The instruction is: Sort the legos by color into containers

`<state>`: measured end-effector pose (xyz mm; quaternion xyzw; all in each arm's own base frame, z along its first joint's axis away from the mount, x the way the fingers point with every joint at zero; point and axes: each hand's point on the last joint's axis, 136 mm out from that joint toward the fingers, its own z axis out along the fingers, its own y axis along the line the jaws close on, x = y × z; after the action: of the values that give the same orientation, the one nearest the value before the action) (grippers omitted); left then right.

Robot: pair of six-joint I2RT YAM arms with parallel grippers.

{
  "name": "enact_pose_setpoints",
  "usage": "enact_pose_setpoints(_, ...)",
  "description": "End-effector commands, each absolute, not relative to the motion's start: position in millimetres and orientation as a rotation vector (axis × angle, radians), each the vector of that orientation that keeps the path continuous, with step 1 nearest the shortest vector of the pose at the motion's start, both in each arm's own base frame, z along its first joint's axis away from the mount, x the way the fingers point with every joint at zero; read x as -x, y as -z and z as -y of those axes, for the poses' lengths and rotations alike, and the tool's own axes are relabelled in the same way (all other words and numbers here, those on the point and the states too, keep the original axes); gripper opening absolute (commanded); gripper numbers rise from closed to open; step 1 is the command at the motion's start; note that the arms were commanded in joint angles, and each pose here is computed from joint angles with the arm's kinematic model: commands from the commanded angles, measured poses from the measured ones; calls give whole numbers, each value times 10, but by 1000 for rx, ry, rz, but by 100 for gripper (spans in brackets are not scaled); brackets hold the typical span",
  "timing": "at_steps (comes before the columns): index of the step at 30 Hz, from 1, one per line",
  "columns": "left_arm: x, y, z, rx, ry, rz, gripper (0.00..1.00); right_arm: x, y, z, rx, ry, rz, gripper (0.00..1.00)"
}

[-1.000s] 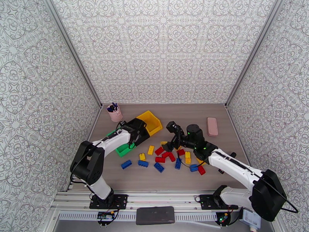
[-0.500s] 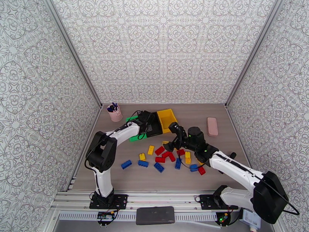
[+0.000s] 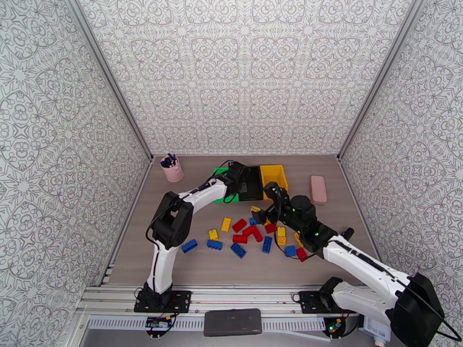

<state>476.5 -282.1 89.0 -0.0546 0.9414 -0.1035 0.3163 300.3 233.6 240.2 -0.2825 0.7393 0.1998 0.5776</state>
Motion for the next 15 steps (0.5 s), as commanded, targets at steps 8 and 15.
enact_pose_setpoints(8,-4676,-1354,2832,145,366,-2431,40,-3122,-2302,-2023,511,-311,-1822,100)
enact_pose_setpoints(15,-4341,-1857,2555,94,381,-2308,75,-3168,-2207,-1834,411,-242,-1922,100)
